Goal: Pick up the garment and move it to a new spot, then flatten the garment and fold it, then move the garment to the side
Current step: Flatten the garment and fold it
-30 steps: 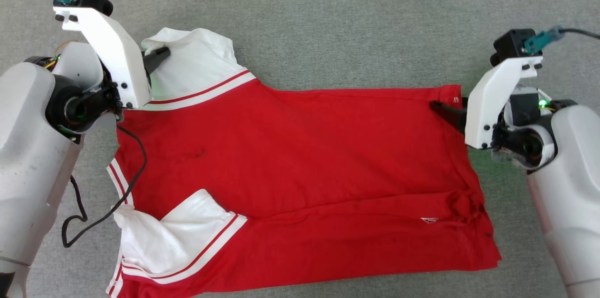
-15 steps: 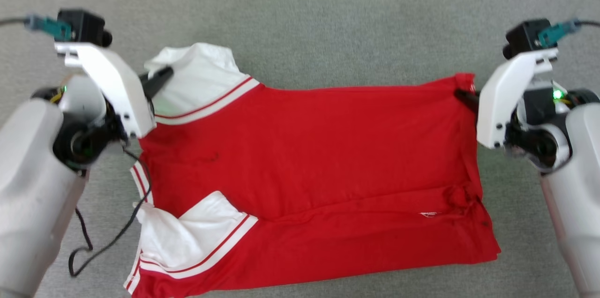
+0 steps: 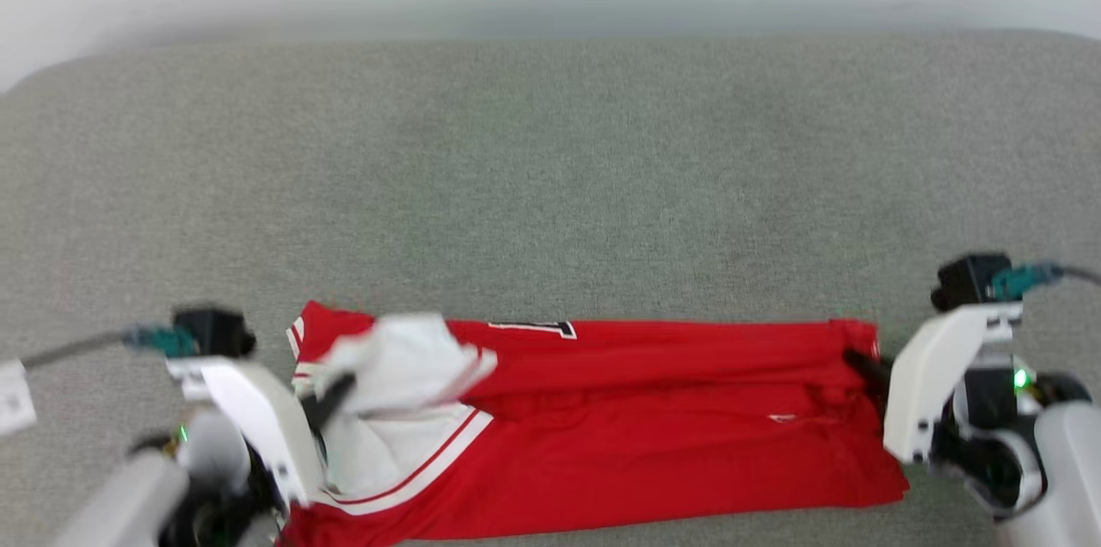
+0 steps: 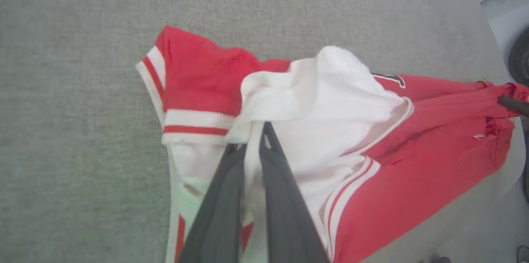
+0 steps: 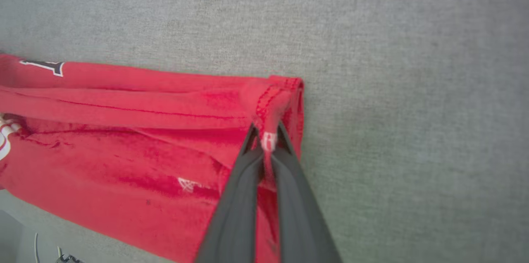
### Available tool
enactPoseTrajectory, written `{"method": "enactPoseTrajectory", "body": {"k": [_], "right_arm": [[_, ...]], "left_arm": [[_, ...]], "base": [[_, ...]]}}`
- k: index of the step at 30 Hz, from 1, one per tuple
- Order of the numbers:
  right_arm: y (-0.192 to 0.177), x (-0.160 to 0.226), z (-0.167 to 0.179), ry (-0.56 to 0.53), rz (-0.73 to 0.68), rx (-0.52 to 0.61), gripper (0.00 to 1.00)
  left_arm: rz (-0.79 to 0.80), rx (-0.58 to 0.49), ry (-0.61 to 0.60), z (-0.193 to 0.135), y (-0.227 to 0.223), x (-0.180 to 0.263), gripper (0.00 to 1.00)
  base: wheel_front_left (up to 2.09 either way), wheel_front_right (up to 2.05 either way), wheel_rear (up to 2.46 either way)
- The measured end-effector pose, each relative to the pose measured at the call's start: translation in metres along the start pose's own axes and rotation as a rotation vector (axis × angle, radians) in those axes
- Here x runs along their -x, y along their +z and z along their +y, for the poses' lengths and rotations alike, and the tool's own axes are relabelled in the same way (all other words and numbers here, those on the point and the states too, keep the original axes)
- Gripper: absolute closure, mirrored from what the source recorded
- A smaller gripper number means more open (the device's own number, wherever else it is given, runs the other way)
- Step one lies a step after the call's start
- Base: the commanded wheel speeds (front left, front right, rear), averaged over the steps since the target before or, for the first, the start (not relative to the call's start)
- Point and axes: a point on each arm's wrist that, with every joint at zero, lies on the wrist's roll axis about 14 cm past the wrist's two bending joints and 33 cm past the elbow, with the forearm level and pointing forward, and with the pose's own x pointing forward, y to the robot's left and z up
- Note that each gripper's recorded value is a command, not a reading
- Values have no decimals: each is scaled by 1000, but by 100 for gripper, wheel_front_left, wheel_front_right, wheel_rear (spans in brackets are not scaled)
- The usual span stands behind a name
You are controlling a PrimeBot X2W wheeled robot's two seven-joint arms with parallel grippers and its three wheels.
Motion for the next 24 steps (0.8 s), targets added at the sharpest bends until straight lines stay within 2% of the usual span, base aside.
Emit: {"method": "enactPoseTrajectory", "body": {"k": [1,2,3,4,5,11,16,24], "right_arm": [[-7,2,-1,-3,3,-7,100],[-12,3,-1,-3,5,-19,89],[-17,5,0,-1,2,-32,43],[-22,6,1,0,1,-39,0],[-27,7,1,-1,-1,-48,0],[-42,18,-4,-14,-54,-78,0],[-47,36,-1,-9,-117,-74,0],[-17,76,-12,-43,-280,-74,0]], "left_arm": [[23,18,4,-1,-12,3,100],[42,37,5,-2,-24,6,100],[56,50,13,-2,-34,8,82],[71,64,14,-3,-44,10,36],[85,78,8,-6,-52,12,0],[8,104,15,-12,-61,18,0],[-143,48,54,-8,-46,31,0],[-427,-39,51,-31,-3,60,0]], "base": [[0,0,0],[0,0,0],[0,0,0],[0,0,0],[0,0,0],[0,0,0],[0,0,0],[0,0,0]]}}
